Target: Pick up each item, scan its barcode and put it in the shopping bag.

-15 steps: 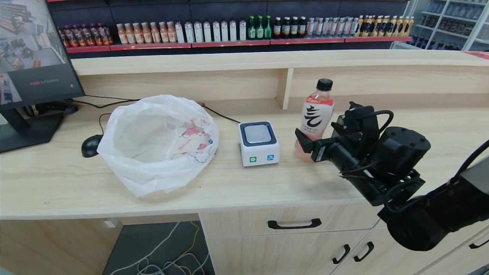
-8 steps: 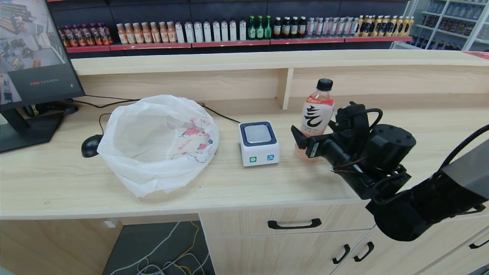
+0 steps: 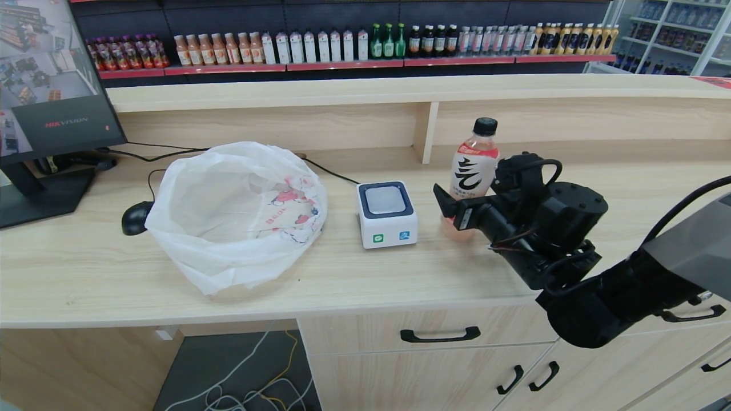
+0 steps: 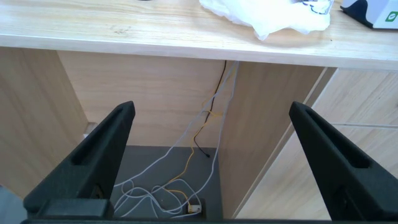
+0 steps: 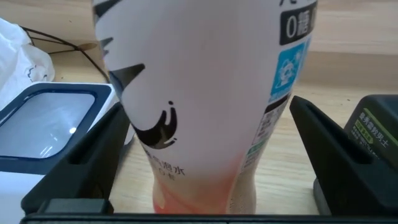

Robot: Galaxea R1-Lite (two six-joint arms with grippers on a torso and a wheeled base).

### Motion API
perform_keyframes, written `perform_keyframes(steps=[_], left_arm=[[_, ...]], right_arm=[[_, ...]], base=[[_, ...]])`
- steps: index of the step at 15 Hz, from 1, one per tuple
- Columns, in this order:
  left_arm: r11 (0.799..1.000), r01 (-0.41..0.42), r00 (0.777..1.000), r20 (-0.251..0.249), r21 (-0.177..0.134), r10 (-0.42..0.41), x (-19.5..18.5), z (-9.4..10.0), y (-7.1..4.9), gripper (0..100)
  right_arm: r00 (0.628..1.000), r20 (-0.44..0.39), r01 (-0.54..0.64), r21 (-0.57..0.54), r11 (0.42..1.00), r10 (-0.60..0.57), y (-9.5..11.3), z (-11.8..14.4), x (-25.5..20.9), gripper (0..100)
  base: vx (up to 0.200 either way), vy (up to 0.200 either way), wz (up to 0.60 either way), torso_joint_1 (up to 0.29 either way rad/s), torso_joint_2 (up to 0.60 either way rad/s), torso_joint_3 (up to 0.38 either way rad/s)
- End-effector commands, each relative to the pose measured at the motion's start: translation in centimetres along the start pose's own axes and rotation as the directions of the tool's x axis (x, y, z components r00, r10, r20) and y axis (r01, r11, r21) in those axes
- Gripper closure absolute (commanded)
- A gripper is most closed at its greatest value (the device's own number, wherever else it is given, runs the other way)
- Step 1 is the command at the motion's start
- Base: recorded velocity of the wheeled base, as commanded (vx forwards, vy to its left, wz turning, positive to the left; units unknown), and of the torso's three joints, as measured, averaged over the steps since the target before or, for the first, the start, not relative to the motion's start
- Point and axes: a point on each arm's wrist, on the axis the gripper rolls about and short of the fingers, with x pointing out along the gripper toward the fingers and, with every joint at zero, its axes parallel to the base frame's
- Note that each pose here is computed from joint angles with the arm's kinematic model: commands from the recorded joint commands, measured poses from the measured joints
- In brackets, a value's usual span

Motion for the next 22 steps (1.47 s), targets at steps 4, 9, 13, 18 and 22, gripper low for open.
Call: perform_keyframes(steps=[4, 9, 13, 18, 22], left_arm=[[1.000, -0.001, 1.000, 0.000, -0.001, 0.001, 0.0, 0.0, 0.0, 0], [1.000, -0.001, 1.000, 0.000, -0.001, 0.001, 0.0, 0.0, 0.0, 0], [1.000, -0.001, 1.000, 0.000, -0.001, 0.001, 0.0, 0.0, 0.0, 0], [1.000, -0.001, 1.000, 0.000, -0.001, 0.001, 0.0, 0.0, 0.0, 0], [1.000, -0.001, 1.000, 0.000, -0.001, 0.001, 0.0, 0.0, 0.0, 0]], right_arm=[[1.000, 0.012, 0.003, 0.000, 1.000, -0.003, -0.1, -0.1, 0.6, 0], [1.000, 0.024, 0.001, -0.016, 1.000, -0.001, 0.0, -0.1, 1.1, 0], [0.999, 0.032, -0.002, -0.012, 1.000, 0.002, 0.1, -0.1, 1.5, 0], [0.999, 0.040, 0.009, 0.013, 1.000, -0.009, 0.1, 0.0, 1.8, 100], [0.999, 0.037, 0.003, 0.018, 1.000, -0.003, 0.3, -0.1, 1.7, 100]], base=[[0.000, 0.000, 0.00, 0.000, 0.00, 0.000], [0.000, 0.000, 0.00, 0.000, 0.00, 0.000], [0.000, 0.000, 0.00, 0.000, 0.00, 0.000], [0.000, 0.000, 0.00, 0.000, 0.00, 0.000], [0.000, 0.000, 0.00, 0.000, 0.00, 0.000]])
